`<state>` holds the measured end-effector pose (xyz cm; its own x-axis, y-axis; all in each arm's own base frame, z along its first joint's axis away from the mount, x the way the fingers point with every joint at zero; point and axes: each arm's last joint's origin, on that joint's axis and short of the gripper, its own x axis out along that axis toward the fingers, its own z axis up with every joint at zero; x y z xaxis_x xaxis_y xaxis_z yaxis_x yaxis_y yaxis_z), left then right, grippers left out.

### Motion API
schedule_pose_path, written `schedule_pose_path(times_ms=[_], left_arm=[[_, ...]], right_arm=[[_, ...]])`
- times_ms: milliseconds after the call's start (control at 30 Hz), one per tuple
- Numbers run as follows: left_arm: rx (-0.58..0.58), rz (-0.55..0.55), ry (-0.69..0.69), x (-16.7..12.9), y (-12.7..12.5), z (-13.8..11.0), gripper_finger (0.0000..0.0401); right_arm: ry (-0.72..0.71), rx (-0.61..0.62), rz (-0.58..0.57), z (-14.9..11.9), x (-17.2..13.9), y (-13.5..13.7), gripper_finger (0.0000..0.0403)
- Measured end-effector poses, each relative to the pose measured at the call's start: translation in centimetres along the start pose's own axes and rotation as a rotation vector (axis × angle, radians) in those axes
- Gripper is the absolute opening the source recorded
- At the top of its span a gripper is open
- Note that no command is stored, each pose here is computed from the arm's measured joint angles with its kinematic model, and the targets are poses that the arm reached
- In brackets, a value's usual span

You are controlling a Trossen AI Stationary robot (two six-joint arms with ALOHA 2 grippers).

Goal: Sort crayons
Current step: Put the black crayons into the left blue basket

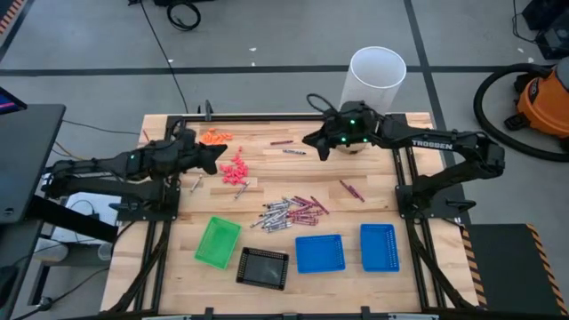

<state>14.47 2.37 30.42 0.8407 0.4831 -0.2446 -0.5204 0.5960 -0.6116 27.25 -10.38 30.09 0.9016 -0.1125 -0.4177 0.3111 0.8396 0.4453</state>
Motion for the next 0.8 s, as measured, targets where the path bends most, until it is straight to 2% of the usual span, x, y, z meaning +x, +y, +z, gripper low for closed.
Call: schedule_pose_path(times_ms=[200,367,567,700,800], left_arm=[[0.018,0.026,0.055,1.3,0.1,-0.6,0.0102],[0.107,0.031,0.103,1.8,0.1,-1.0,0.0151],[0.093,0.028,0.156,2.0,0.3,-1.3,0.0156],[0.086,-0.009,0.213,2.0,0.4,-1.4,0.0156],[0.095,-0.011,0.269,1.9,0.6,-1.7,0.0155]], right_arm=[[0.082,-0.152,0.024,-0.7,1.6,0.4,0.0089],[0.167,-0.186,-0.038,-1.9,2.9,-0.3,0.0131],[0.320,-0.141,-0.127,-4.1,5.2,-1.9,0.0192],[0.401,-0.109,-0.161,-5.3,7.3,-2.5,0.0196],[0.423,-0.112,-0.204,-4.6,8.9,-2.3,0.0191]])
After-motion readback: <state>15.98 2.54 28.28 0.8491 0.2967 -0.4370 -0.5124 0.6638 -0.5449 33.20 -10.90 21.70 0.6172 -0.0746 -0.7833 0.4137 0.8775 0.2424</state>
